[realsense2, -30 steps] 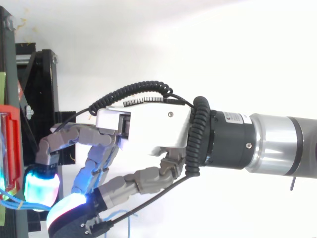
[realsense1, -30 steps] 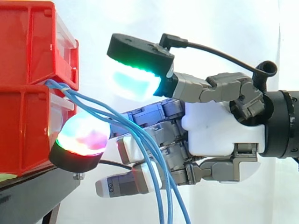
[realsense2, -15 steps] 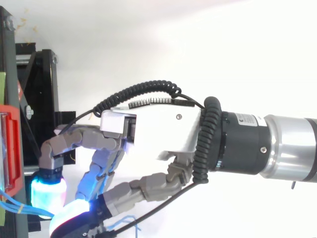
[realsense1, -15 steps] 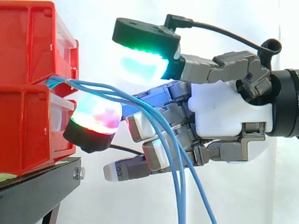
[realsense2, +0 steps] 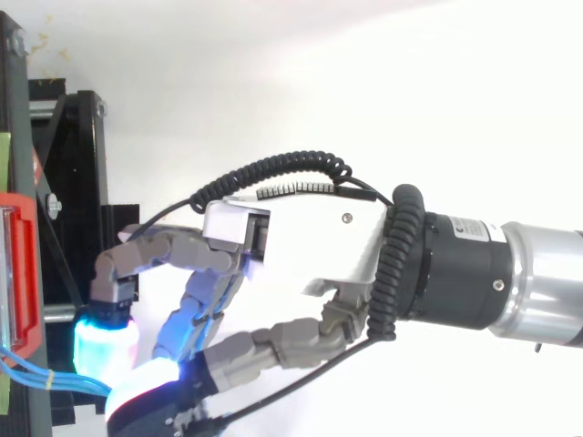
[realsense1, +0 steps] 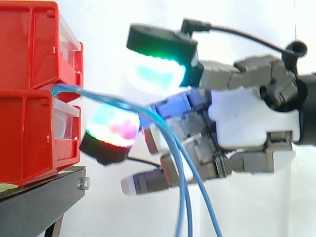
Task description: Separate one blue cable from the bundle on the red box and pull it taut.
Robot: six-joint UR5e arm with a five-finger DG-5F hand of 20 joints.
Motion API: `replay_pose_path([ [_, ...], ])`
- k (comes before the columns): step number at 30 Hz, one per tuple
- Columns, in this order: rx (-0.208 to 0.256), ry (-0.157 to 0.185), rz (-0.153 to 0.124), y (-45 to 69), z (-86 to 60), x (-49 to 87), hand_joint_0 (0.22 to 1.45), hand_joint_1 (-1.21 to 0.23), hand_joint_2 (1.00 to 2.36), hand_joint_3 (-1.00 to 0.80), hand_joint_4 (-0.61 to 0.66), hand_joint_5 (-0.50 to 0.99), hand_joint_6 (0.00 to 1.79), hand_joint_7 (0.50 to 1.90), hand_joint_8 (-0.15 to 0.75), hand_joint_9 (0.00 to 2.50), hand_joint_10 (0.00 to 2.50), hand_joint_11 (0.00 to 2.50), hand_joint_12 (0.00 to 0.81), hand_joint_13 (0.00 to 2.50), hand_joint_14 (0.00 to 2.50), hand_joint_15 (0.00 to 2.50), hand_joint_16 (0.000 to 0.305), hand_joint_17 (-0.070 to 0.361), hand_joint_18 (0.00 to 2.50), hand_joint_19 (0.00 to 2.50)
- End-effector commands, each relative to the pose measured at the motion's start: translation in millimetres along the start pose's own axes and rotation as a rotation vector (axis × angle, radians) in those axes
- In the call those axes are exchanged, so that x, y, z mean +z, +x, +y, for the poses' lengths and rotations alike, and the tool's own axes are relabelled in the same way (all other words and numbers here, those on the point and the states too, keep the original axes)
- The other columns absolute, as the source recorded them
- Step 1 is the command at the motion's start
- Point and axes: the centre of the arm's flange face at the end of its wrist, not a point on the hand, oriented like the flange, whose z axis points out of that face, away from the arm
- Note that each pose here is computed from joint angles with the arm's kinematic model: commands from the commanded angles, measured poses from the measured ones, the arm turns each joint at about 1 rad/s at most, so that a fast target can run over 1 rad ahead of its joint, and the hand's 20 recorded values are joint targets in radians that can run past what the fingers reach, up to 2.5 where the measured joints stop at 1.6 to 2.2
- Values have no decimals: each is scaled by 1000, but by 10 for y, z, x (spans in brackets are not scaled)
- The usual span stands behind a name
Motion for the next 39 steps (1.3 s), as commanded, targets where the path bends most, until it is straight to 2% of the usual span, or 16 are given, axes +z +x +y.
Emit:
replay_pose_path([
  [1, 86, -71, -16, 5, -175, 13, 572, -647, 1004, -452, 248, -88, 502, 1077, 214, 1176, 24, 592, 308, 1200, 24, 566, 34, 76, 10, 75],
  [2, 86, -71, -16, 5, -175, 13, 570, -643, 1004, -452, 242, -88, 502, 1072, 215, 1178, 23, 590, 306, 1200, 25, 566, 34, 76, 6, 81],
  [3, 135, -122, -42, -4, -231, 40, 569, -638, 1003, -453, 246, -88, 502, 1068, 217, 1178, 21, 589, 309, 1200, 24, 566, 34, 77, 5, 87],
  [5, 181, -160, -71, -20, -435, 91, 569, -638, 1003, -453, 240, -89, 502, 1063, 215, 1177, 21, 590, 308, 1200, 22, 561, 34, 77, 3, 85],
  [7, 196, -162, -69, 3, -570, 121, 568, -634, 1003, -455, 249, -91, 502, 1054, 216, 1176, 23, 588, 309, 1198, 24, 564, 34, 77, 3, 88],
  [9, 224, -173, -61, 20, -608, 140, 567, -631, 1003, -454, 244, -92, 502, 1051, 216, 1176, 21, 587, 310, 1199, 24, 564, 34, 77, 4, 86],
  [17, 224, -176, -61, 60, -482, 185, 566, -630, 1004, -459, 253, -96, 502, 1012, 219, 1173, 22, 581, 308, 1214, 22, 564, 34, 77, 6, 83],
  [20, 201, -180, -54, 138, -383, 206, 563, -631, 1003, -460, 257, -99, 502, 992, 215, 1164, 21, 575, 309, 1208, 22, 563, 34, 77, 6, 82],
  [23, 181, -178, -53, 181, -417, 210, 554, -629, 1003, -460, 256, -102, 502, 963, 211, 1160, 20, 567, 313, 1169, 23, 539, 34, 78, 4, 82],
  [25, 176, -153, -45, 238, -681, 256, 547, -624, 1003, -463, 254, -104, 503, 943, 217, 1142, 20, 546, 314, 1108, 21, 512, 35, 80, 0, 95],
  [27, 183, -148, -46, 250, -782, 269, 537, -622, 1002, -464, 256, -109, 503, 919, 218, 1112, 19, 514, 313, 1050, 19, 471, 36, 82, 0, 82],
  [28, 184, -139, -49, 266, -929, 285, 531, -618, 1002, -466, 252, -112, 503, 907, 215, 1092, 18, 490, 317, 1014, 19, 450, 37, 83, 0, 80],
  [30, 186, -129, -56, 230, -1077, 301, 517, -608, 1001, -473, 254, -119, 502, 868, 216, 1049, 19, 451, 320, 966, 18, 429, 39, 88, 0, 70],
  [32, 184, -121, -63, 194, -1133, 305, 507, -605, 1001, -481, 248, -122, 502, 849, 219, 1035, 16, 433, 328, 927, 17, 411, 41, 92, 0, 85],
  [34, 170, -96, -84, 141, -1215, 266, 496, -594, 1001, -491, 238, -127, 502, 814, 221, 995, 15, 401, 331, 889, 16, 396, 43, 96, 0, 74],
  [39, 167, -85, -132, 88, -1280, 231, 484, -581, 1000, -500, 232, -135, 502, 790, 226, 958, 14, 377, 336, 844, 15, 373, 45, 102, 0, 68],
])
